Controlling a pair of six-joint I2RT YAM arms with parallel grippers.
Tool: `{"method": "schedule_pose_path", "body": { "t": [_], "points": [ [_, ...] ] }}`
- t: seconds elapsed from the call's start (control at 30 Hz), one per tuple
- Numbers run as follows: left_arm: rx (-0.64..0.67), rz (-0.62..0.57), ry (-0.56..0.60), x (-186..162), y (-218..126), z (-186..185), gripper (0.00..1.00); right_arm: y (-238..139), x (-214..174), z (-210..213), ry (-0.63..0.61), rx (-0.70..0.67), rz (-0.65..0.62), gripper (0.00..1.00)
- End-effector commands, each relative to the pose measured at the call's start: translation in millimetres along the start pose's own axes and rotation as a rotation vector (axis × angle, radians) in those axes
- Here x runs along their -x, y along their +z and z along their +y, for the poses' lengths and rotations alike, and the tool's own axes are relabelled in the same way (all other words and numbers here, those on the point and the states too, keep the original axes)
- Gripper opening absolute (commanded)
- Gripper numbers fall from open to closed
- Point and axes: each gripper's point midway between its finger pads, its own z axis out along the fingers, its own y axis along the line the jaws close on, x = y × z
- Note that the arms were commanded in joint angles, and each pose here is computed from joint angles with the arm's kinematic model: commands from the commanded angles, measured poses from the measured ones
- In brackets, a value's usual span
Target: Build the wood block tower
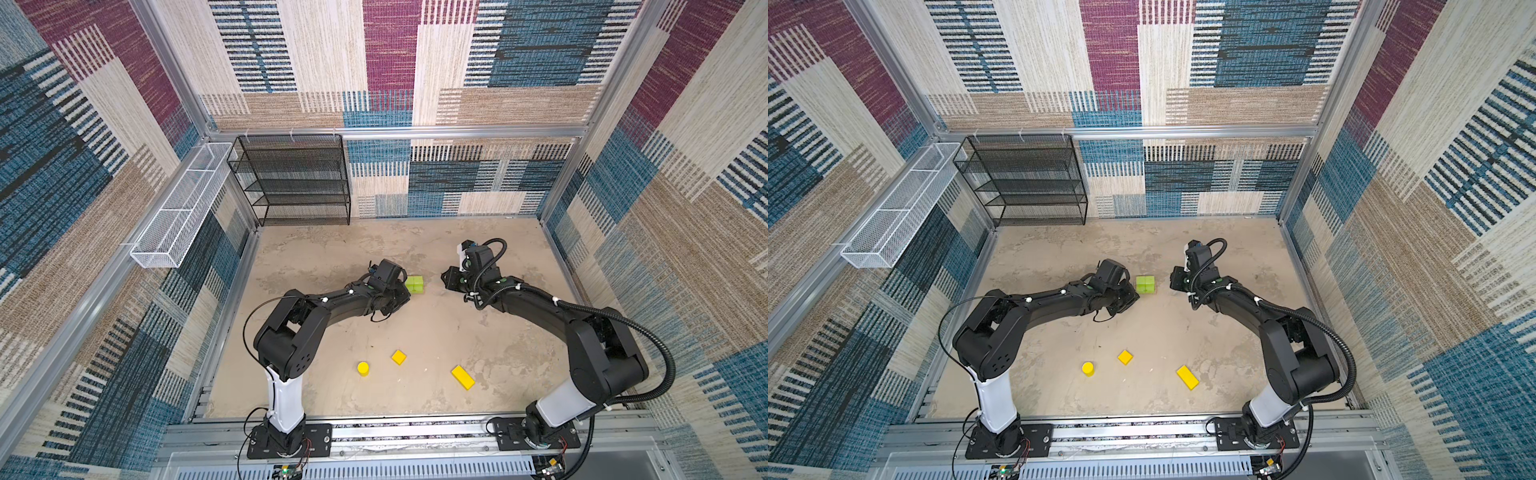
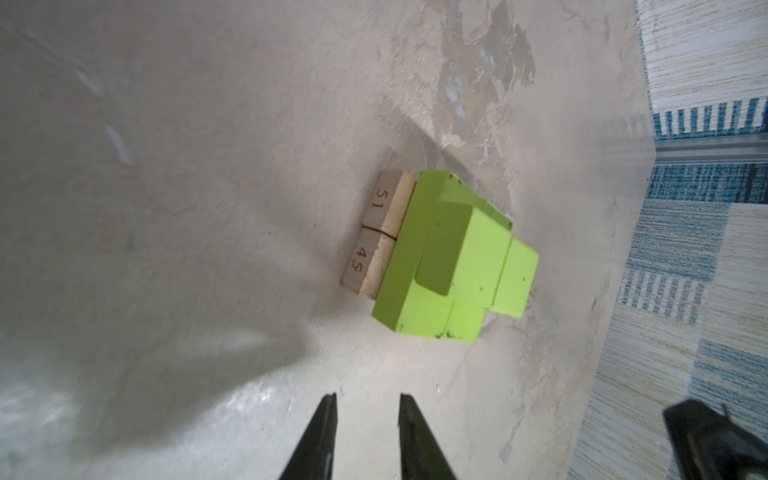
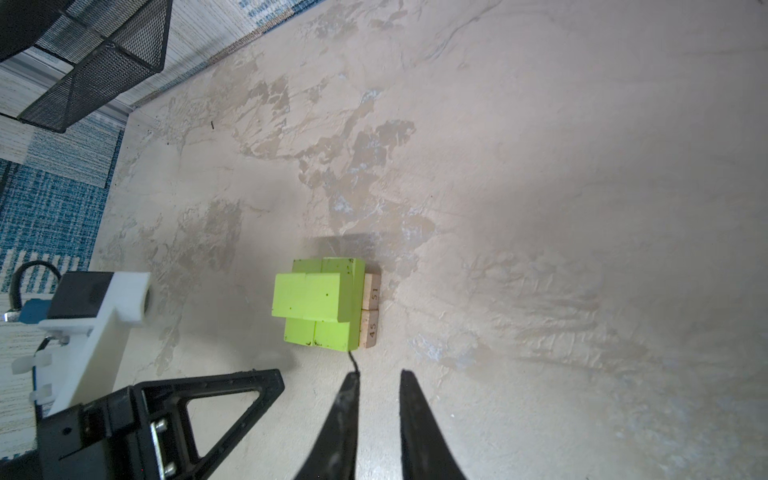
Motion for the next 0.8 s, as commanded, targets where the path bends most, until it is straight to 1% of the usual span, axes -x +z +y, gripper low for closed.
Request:
{"method": "schedule_pose_path", "body": {
  "t": [0.0,0.27,0.77],
  "points": [
    [0.016,-0.011,-0.022,3,4,2,0.33,-1,7,3,-0.006,0.015,-0.028,0.21],
    [0.029,-0.010,-0.050,1,11,10,0.33,0,6,1,0.000,0.015,-0.026,0.21],
    [0.045,-0.061,-0.069,9,12,16,0.33,1,6,-1,0.005,0.012,-0.024,0.21]
  ]
}}
